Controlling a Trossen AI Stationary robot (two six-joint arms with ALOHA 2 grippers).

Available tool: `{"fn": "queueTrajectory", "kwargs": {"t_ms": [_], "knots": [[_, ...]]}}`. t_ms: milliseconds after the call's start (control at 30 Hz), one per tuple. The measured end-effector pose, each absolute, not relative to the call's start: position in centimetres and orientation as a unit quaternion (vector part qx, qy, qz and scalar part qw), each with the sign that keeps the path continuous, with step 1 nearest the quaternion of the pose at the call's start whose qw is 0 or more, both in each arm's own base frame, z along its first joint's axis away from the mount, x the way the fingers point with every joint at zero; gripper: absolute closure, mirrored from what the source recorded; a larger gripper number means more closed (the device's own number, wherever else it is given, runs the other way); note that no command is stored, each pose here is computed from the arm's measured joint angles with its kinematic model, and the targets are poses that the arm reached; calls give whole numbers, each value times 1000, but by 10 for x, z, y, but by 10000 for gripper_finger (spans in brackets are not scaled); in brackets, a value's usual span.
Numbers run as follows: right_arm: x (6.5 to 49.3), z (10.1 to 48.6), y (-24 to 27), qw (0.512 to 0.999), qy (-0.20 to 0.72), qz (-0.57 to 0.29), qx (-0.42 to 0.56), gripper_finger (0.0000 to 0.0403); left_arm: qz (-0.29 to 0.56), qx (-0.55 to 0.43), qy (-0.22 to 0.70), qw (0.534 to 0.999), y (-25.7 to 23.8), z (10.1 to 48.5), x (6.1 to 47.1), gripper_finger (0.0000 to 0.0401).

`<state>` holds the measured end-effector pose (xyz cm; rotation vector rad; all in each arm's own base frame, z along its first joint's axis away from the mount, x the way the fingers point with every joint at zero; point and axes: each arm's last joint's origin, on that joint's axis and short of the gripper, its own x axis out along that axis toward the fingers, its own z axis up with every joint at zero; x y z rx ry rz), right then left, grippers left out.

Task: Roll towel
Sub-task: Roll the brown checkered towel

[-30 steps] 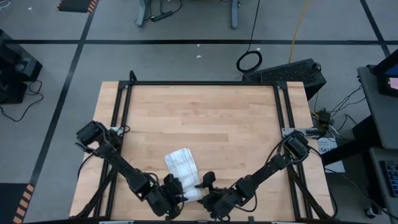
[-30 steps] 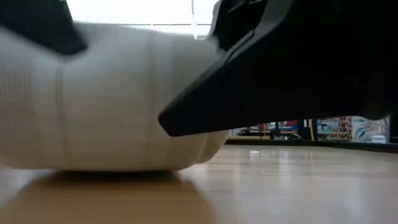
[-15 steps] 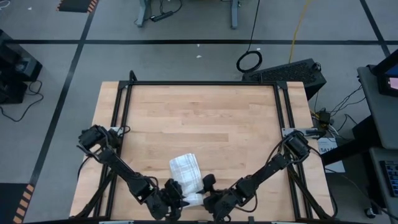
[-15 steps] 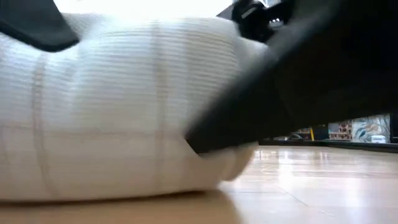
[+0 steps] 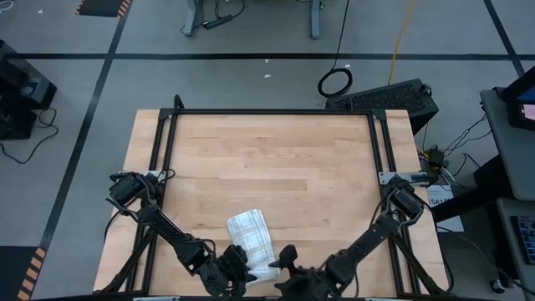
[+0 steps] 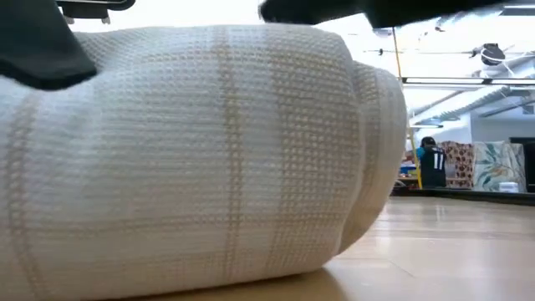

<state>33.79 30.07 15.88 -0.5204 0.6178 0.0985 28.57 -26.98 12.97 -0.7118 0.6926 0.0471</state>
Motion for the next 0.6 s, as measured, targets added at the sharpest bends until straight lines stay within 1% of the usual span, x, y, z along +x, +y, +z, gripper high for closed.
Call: {"fn": "queueTrajectory", "kwargs": {"t_ms": [100,267,467,600], "knots": [[348,159,292,928,310,57,-201,86,25,-341,330,880,-269,130,286,335],[362,157,274,926,343,76,-136,122,28,-339,329,881,-269,129,286,335],[375,154,258,915,377,127,-69,182,33,-332,328,884,-269,126,286,335],[381,152,251,909,390,141,-48,229,30,-321,329,888,-269,126,286,321]]}}
